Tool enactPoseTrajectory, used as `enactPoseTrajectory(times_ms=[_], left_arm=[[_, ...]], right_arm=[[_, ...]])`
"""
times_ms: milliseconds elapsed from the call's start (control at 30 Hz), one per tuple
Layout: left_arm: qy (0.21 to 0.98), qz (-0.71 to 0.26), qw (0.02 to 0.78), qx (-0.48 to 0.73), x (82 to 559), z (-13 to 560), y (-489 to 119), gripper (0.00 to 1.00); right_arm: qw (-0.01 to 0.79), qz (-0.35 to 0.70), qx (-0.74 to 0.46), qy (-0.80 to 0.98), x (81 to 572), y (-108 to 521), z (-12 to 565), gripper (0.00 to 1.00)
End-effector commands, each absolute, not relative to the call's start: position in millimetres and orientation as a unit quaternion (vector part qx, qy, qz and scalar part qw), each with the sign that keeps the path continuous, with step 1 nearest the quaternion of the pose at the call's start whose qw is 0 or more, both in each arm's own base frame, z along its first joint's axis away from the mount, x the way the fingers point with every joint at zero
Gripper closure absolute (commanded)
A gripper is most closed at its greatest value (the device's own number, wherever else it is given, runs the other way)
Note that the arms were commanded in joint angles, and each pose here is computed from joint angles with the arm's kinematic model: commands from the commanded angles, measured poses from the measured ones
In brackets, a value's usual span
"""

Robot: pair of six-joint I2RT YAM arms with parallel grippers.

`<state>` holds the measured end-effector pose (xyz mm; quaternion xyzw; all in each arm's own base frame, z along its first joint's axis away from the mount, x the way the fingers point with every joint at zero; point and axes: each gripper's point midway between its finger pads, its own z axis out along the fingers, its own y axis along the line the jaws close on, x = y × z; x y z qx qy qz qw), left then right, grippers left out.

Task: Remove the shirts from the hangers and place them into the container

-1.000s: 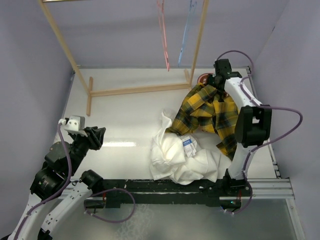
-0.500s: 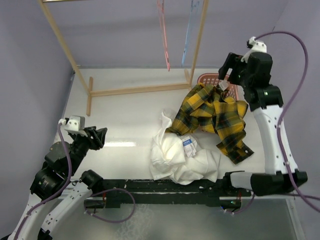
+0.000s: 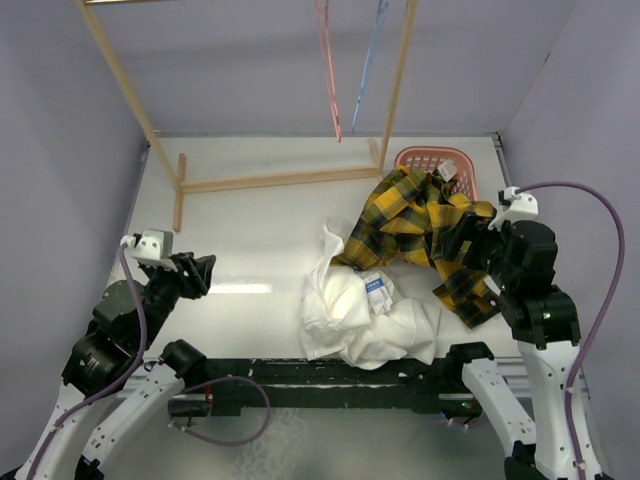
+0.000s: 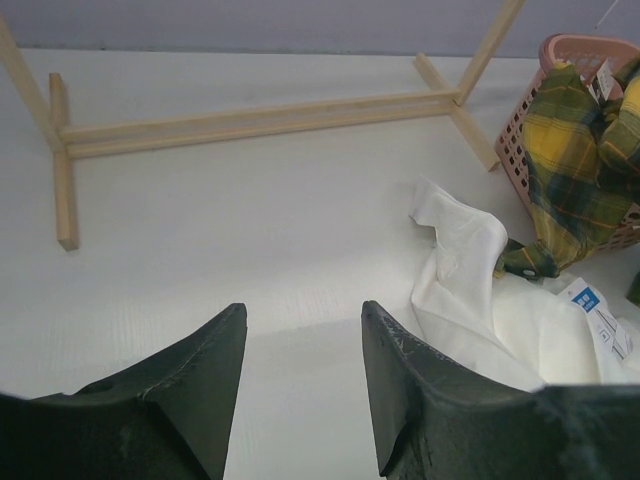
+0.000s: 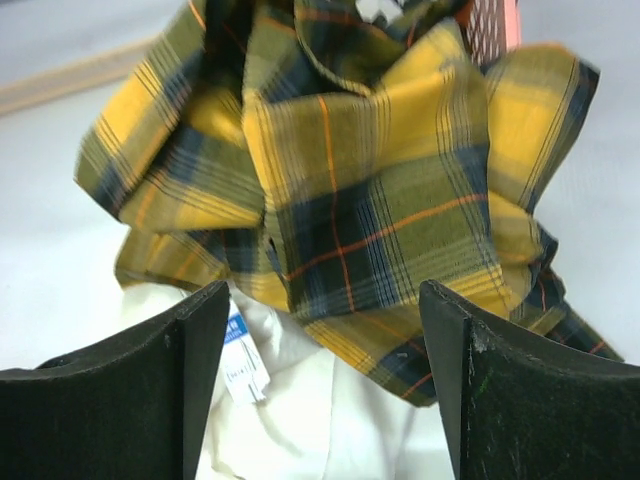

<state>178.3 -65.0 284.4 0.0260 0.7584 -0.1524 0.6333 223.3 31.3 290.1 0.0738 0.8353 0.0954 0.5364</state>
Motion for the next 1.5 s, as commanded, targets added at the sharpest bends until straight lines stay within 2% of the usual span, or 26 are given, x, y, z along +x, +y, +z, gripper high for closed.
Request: enactPoseTrajectory(times_ms=[0, 100, 200, 367, 533, 633, 800, 1033, 1167, 1333, 1433, 1467], left_arm=[[0.757, -0.151, 0.634, 0.032, 181.6, 286.7, -67.5, 0.46], [0.758, -0.15, 0.634, 0.031, 182.2, 286.2, -67.4, 0.46], [0.76, -0.149, 0.631, 0.031, 183.0, 284.5, -67.8, 0.46], [0.764, -0.148, 0.627, 0.035, 184.4, 282.7, -69.9, 0.46], [0.764, -0.148, 0.627, 0.034, 184.7, 282.6, -69.9, 0.46], [0.765, -0.147, 0.626, 0.034, 184.7, 282.0, -69.8, 0.46], [0.765, -0.147, 0.626, 0.034, 184.6, 282.0, -69.7, 0.46], [0.764, -0.147, 0.627, 0.033, 184.5, 282.5, -69.4, 0.46], [0.765, -0.147, 0.627, 0.032, 184.5, 282.2, -69.0, 0.46], [0.765, -0.146, 0.627, 0.032, 184.2, 282.0, -68.8, 0.46], [0.764, -0.147, 0.628, 0.032, 183.9, 282.6, -68.6, 0.46], [0.763, -0.147, 0.628, 0.032, 183.8, 283.1, -68.6, 0.46]], right_arm=[[0.496, 0.093, 0.064, 0.861, 209.9, 33.1, 253.1, 0.23], [0.473, 0.095, 0.066, 0.874, 204.0, 34.5, 226.0, 0.23], [0.478, 0.096, 0.066, 0.871, 202.1, 34.6, 231.2, 0.23], [0.43, 0.089, 0.071, 0.896, 208.8, 35.5, 211.1, 0.2], [0.422, 0.083, 0.075, 0.9, 217.8, 34.6, 204.9, 0.07], [0.419, 0.084, 0.08, 0.901, 223.7, 35.4, 200.1, 0.05], [0.417, 0.078, 0.094, 0.901, 231.9, 33.2, 192.1, 0.09], [0.417, 0.073, 0.098, 0.901, 239.7, 32.3, 186.1, 0.24], [0.421, 0.082, 0.096, 0.898, 243.1, 35.6, 188.9, 0.39], [0.427, 0.099, 0.094, 0.894, 247.9, 41.7, 194.3, 0.63], [0.441, 0.115, 0.094, 0.885, 250.4, 46.1, 205.2, 0.83], [0.449, 0.118, 0.096, 0.88, 251.3, 46.4, 211.9, 0.95]])
